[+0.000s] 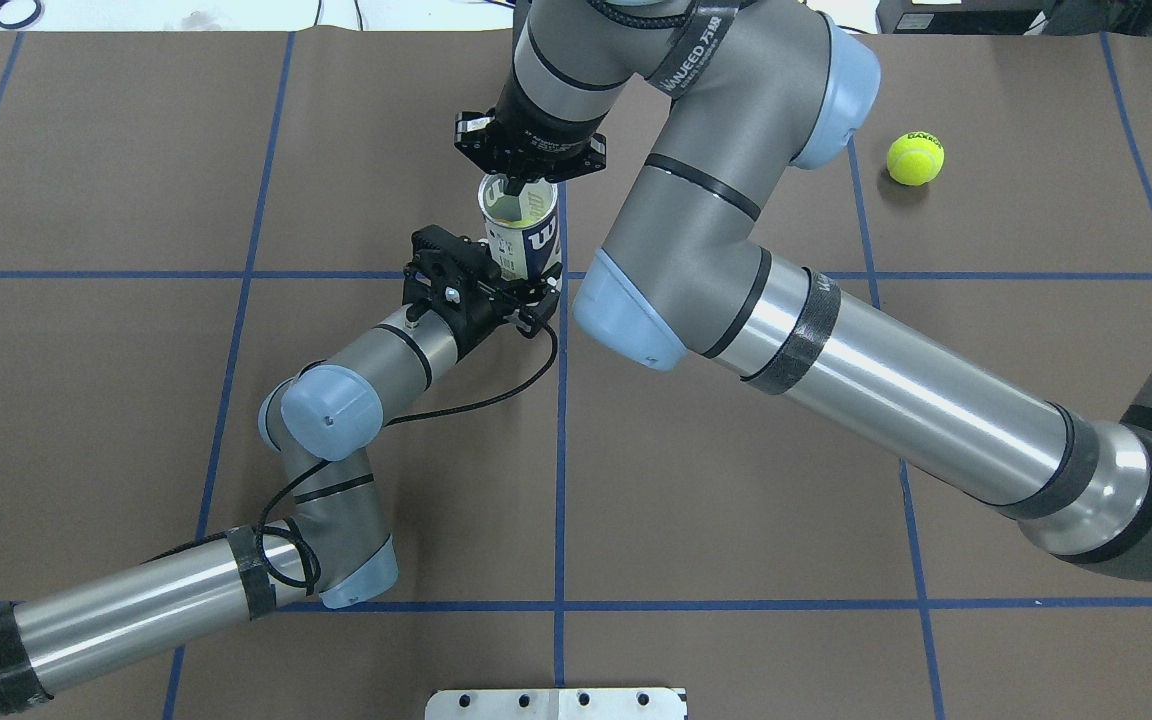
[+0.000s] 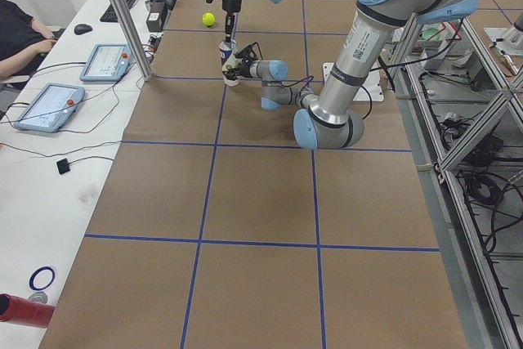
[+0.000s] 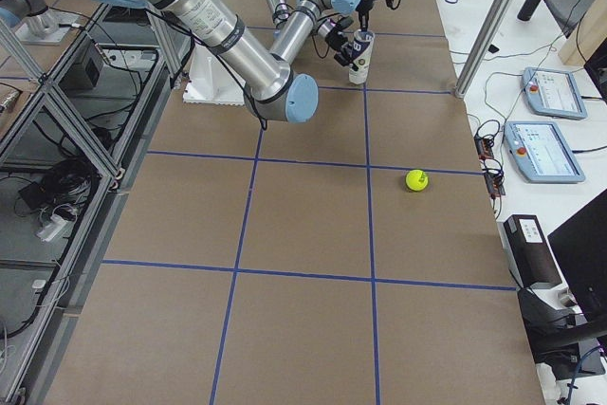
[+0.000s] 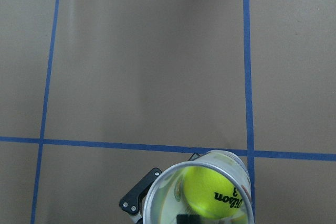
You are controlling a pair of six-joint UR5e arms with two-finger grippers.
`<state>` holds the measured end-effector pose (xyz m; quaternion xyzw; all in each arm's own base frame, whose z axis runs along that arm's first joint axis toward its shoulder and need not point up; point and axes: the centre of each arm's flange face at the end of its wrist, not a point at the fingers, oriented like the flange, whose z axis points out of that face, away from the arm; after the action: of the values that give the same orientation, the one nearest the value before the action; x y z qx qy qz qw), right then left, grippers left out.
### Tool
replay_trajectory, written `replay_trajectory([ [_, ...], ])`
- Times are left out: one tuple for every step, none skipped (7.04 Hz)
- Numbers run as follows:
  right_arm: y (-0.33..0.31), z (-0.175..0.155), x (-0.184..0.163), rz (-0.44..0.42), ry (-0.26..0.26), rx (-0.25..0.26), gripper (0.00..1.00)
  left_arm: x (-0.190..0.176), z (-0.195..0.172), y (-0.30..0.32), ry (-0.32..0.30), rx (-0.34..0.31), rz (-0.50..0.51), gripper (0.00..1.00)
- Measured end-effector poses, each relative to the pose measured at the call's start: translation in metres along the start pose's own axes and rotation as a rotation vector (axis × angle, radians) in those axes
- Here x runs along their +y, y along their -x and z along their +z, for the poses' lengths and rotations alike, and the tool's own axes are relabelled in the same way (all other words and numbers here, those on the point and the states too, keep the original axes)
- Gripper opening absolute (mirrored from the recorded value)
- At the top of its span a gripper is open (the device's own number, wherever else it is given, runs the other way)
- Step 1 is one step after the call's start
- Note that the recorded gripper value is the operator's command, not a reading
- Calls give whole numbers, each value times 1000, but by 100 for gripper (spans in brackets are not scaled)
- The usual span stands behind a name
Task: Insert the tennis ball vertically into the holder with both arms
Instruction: 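Release the ball into the can and raise the right gripper away, then move the right gripper over the second yellow tennis ball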
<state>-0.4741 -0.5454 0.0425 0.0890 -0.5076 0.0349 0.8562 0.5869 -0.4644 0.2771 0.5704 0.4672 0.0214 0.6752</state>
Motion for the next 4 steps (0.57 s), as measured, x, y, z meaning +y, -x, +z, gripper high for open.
replay_trajectory([
  [-4,-18,-12,7,-15,-16,0,0,0,0,-1,0,0,75],
  [-15,-41,-32,25,-22,-33,0,-1,0,0,-1,0,0,75],
  [-40,-70,-60,56,-30,-45,0,-1,0,0,-1,0,0,75],
  [-86,-98,-89,77,-51,-39,12,-1,0,0,-2,0,0,75],
])
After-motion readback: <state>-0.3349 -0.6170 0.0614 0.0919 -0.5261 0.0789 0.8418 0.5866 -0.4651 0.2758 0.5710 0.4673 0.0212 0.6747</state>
